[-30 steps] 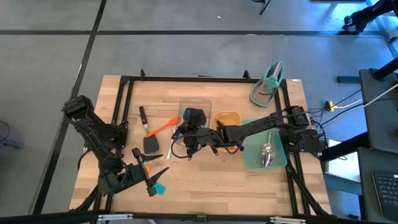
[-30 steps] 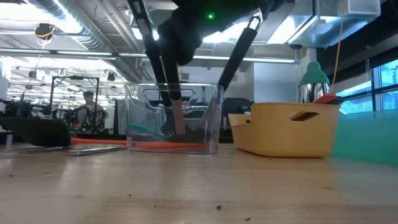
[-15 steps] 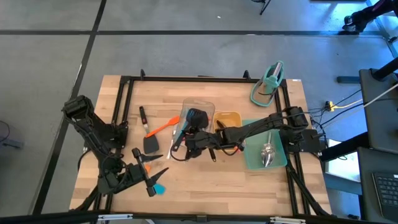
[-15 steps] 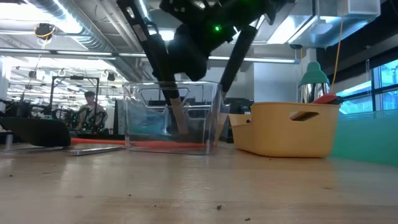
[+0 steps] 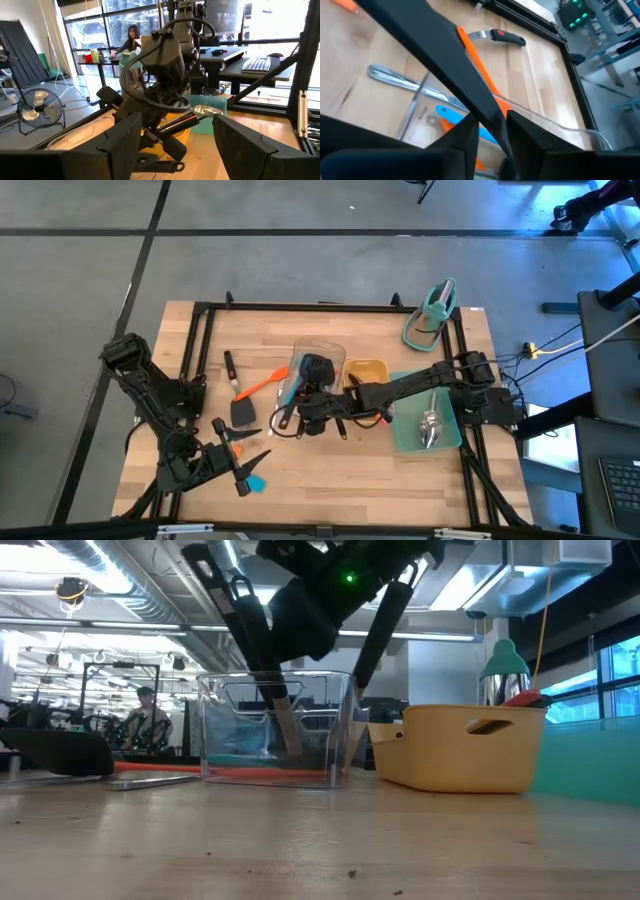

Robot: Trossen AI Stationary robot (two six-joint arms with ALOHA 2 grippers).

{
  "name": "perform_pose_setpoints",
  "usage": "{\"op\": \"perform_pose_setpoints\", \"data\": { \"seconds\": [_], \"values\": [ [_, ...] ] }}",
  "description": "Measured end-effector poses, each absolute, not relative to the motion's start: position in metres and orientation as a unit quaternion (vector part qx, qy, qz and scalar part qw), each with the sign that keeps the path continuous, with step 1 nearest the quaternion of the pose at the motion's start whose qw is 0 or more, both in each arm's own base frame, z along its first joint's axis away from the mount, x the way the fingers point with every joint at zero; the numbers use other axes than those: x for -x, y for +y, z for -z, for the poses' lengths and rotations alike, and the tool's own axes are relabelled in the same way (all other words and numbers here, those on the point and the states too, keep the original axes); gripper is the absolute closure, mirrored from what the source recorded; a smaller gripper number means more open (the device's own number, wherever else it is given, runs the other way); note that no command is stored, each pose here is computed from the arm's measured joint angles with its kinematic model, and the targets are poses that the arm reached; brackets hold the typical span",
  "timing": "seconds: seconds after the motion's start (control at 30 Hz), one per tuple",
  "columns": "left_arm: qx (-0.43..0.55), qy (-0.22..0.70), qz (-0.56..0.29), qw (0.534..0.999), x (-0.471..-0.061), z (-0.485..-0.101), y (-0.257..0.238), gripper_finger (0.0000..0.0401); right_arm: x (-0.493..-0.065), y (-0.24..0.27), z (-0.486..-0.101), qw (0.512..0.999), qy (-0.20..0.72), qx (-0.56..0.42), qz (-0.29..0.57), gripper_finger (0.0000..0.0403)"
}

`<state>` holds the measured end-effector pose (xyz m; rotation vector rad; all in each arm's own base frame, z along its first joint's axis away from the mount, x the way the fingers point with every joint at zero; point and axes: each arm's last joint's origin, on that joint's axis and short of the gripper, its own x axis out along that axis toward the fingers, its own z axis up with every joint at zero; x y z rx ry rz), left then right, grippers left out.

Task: Pick & Place Kitchen Items
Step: Put the black spatula into the transparent bin, then put the orange spatula into the transparent bin

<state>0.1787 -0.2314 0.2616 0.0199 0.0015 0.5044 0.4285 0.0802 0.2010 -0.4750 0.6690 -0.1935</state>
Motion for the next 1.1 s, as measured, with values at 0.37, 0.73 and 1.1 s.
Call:
{"op": "perform_pose_setpoints", "data": {
  "seconds": [0.37, 0.73, 1.1],
  "values": [
    [-0.014, 0.002, -0.249, 0.968, -0.179, -0.261, -0.232, 0.0162, -0.433, 0.090, -0.224, 0.916, 0.312, 0.222, 0.118, 0.0189],
    [-0.009, 0.000, -0.243, 0.970, -0.176, -0.262, -0.234, 0.0162, -0.427, 0.132, -0.262, 0.908, 0.305, 0.262, 0.120, 0.0140],
    [-0.009, 0.000, -0.243, 0.970, -0.175, -0.262, -0.234, 0.0162, -0.413, 0.191, -0.293, 0.935, 0.252, 0.247, 0.020, 0.0139]
  ]
}}
